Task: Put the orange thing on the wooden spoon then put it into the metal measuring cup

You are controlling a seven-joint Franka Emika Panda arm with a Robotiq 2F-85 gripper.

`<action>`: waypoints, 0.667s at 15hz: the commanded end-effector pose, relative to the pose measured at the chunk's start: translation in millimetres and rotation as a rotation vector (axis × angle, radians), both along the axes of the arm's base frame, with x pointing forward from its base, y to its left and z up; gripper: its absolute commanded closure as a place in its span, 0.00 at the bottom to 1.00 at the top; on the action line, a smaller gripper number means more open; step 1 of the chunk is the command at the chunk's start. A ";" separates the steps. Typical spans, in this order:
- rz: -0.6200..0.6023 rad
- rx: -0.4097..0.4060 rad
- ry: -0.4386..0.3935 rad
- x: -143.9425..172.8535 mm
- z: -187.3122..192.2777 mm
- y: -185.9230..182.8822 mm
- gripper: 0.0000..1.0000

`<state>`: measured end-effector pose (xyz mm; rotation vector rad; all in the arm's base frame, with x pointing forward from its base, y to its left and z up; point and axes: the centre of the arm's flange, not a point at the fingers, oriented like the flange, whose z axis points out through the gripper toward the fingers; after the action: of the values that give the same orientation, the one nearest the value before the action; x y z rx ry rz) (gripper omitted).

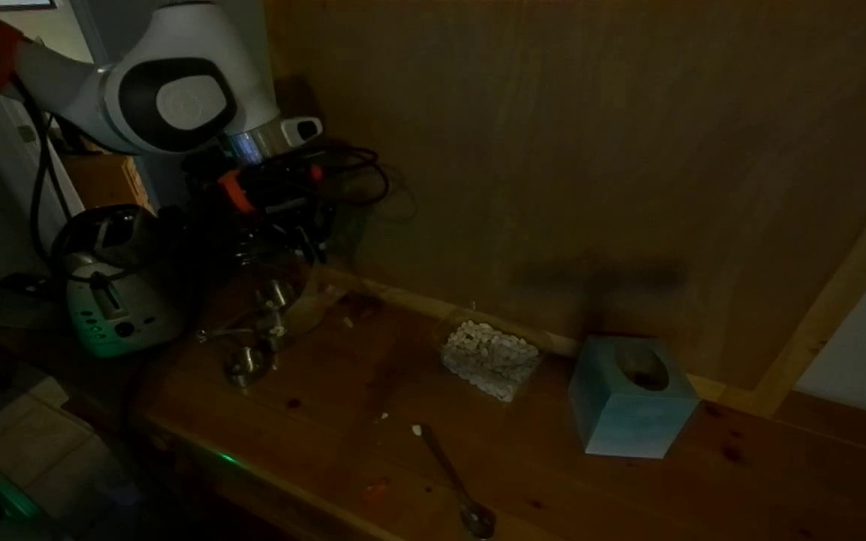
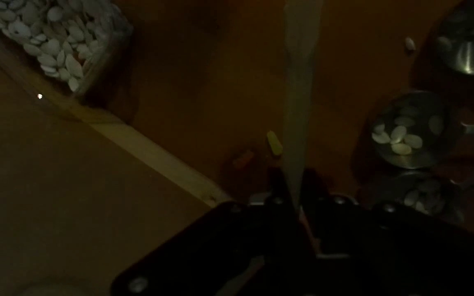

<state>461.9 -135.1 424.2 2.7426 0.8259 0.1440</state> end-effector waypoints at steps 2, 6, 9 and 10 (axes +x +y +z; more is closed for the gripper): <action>-0.024 0.010 0.017 -0.9 -10.4 -9.5 0.85; -0.070 -0.002 0.041 3.8 -25.9 -30.8 0.93; -0.151 0.025 0.064 -1.1 -42.3 -72.8 0.93; -0.171 0.037 0.075 -4.3 -49.0 -84.7 0.93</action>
<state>451.5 -185.7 389.7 2.8297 0.6855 0.0574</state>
